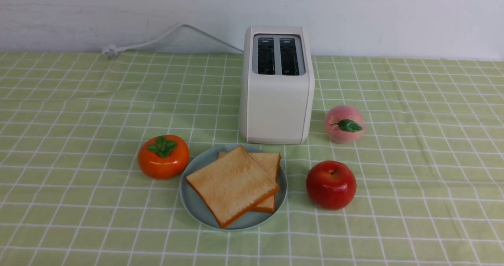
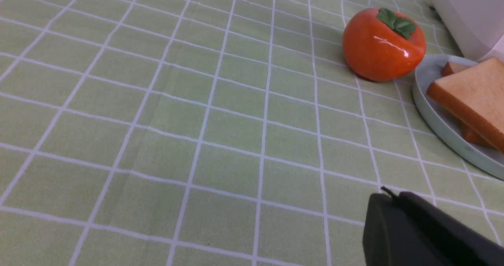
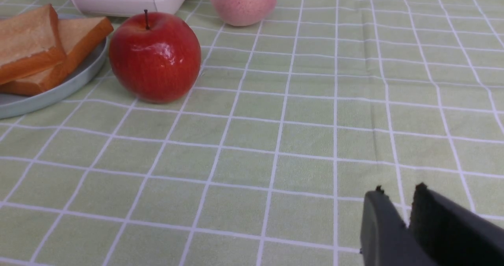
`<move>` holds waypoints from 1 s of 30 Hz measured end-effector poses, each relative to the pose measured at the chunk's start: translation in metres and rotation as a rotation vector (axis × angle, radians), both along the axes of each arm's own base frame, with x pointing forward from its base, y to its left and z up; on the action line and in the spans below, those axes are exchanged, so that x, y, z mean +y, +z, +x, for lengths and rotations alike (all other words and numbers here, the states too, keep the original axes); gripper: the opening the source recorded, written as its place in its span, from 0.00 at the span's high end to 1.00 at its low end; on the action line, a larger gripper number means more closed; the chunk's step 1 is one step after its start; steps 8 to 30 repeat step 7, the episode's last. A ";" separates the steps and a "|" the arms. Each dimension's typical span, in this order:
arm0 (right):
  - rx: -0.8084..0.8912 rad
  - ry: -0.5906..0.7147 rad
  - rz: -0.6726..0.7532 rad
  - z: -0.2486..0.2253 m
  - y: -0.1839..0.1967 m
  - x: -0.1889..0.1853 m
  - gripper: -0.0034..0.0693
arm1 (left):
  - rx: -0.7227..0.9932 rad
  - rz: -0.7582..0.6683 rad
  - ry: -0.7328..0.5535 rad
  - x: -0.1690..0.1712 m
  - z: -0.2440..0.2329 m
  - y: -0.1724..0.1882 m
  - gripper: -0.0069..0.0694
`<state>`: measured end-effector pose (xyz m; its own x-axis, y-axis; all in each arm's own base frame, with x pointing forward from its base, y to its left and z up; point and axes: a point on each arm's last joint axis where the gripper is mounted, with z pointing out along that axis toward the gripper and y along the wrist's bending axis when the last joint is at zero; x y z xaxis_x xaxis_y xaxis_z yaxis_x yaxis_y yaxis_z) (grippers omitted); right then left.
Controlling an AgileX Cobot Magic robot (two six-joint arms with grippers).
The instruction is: Take toasted bread from bread machine on green coffee tablecloth place on plate.
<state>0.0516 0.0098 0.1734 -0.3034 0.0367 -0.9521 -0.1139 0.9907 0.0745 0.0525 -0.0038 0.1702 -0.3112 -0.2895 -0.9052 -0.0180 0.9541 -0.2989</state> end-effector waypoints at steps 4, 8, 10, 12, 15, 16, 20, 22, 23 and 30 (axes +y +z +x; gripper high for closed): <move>0.000 0.000 0.000 0.000 0.000 0.000 0.77 | 0.001 0.000 0.000 0.000 0.000 0.000 0.90; 0.000 0.000 0.000 0.000 0.000 0.000 0.76 | 0.001 0.000 0.000 0.000 0.000 0.000 0.90; 0.000 0.000 0.000 0.000 0.000 0.000 0.76 | 0.001 0.000 0.000 0.000 0.000 0.000 0.90; 0.000 0.000 0.000 0.000 0.000 0.000 0.76 | 0.001 0.000 0.000 0.000 0.000 0.000 0.90; 0.000 0.000 0.000 0.000 0.000 0.000 0.76 | 0.001 0.000 0.000 0.000 0.000 0.000 0.90; 0.000 0.000 0.000 0.000 0.000 0.000 0.76 | 0.001 0.000 0.000 0.000 0.000 0.000 0.90; 0.000 0.000 0.000 0.000 0.000 0.000 0.76 | 0.001 0.000 0.000 0.000 0.000 0.000 0.90; 0.000 0.000 0.000 0.000 0.000 0.000 0.76 | 0.001 0.000 0.000 0.000 0.000 0.000 0.90; 0.000 0.000 0.000 0.000 0.000 0.000 0.76 | 0.001 0.000 0.000 0.000 0.000 0.000 0.90; 0.000 0.000 0.000 0.000 0.000 0.000 0.76 | 0.001 0.000 0.000 0.000 0.000 0.000 0.90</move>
